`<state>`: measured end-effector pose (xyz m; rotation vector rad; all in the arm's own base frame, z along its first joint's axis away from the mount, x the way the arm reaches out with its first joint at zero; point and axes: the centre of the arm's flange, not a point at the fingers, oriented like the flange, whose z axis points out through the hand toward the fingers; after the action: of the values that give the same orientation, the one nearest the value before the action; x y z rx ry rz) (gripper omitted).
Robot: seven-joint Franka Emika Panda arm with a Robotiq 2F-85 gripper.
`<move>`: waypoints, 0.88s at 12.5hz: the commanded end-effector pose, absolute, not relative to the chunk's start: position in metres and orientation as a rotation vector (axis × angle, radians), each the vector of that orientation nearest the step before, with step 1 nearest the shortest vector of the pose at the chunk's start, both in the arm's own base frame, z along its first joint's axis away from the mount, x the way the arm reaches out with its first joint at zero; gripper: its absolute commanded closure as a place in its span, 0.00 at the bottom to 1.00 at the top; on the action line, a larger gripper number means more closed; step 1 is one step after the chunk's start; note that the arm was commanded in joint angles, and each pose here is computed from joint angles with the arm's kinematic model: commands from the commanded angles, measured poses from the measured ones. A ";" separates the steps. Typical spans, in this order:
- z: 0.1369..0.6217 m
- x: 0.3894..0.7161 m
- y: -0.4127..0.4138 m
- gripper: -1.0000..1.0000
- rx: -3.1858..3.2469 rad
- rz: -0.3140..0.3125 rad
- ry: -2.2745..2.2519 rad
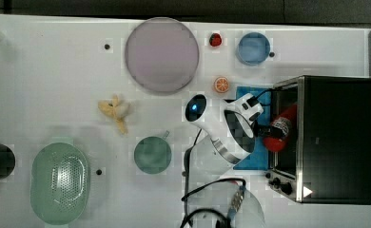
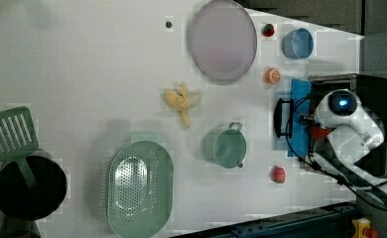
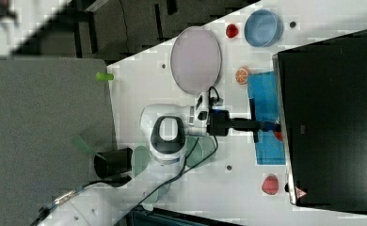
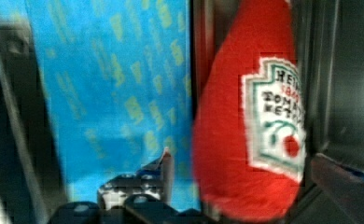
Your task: Pick Ketchup from the table and place in oven.
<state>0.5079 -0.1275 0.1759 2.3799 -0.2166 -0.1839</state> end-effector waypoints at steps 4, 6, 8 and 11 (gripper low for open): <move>0.332 0.547 -0.080 0.00 2.726 0.075 -0.637; 0.379 0.547 -0.068 0.00 2.841 0.123 -0.870; 0.420 0.542 -0.055 0.00 2.891 0.085 -0.993; 0.490 0.533 -0.046 0.00 2.903 0.020 -1.071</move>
<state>0.5312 -0.0434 0.4715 2.8757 -1.1035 0.0072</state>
